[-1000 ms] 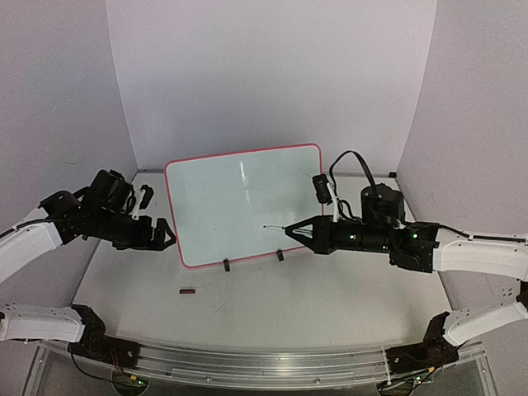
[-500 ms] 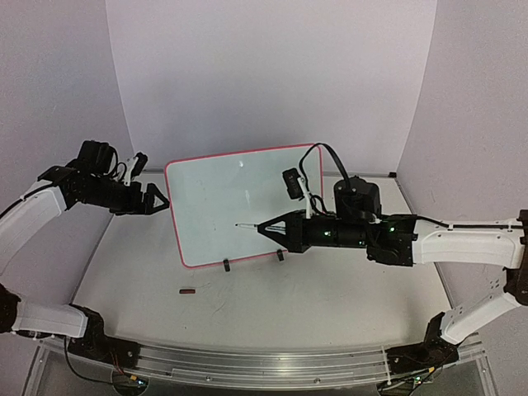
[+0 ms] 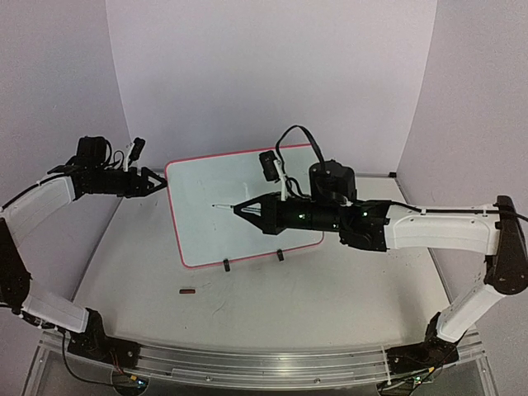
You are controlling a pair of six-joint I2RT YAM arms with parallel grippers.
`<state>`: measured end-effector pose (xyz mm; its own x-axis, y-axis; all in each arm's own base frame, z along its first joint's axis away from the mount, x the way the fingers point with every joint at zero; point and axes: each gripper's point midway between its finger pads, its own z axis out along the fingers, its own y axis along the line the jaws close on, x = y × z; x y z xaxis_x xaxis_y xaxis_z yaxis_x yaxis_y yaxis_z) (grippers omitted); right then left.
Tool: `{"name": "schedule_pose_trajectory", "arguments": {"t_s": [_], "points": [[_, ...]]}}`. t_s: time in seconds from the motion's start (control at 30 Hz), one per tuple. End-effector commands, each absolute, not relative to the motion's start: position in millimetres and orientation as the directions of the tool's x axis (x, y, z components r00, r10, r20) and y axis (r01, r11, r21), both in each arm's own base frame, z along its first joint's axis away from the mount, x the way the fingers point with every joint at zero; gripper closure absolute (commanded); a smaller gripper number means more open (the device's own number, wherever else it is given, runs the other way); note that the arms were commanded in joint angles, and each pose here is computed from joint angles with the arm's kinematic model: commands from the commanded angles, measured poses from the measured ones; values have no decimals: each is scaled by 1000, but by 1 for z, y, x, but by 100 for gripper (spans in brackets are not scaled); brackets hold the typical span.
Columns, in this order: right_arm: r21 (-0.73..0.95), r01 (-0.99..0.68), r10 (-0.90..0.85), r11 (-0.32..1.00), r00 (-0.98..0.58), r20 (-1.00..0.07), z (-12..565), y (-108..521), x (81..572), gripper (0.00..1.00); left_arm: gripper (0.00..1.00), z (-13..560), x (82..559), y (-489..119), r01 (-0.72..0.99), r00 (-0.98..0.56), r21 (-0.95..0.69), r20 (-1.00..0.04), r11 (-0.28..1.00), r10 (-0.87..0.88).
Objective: Write a sentence on the whiteboard
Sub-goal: Hold the whiteboard at the center of the board.
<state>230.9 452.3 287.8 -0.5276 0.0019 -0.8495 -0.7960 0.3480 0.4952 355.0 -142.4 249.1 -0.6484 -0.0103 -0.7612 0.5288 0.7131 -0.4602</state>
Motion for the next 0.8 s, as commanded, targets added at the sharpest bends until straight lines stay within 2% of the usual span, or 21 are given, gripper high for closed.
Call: {"name": "schedule_pose_trajectory", "arguments": {"t_s": [0.0,0.33,0.77], "points": [[448,-833,42,324,-460,-887,313,473,242,100,33,280,361,-159,666,-565,-442,-825,601,19],[418,-846,20,331,-436,-900,308,503,262,100,49,271,371,-165,681,-581,-466,-813,565,29],[363,-845,-6,392,-398,-918,294,534,292,100,81,267,367,-167,716,-553,-437,-831,544,60]]}}
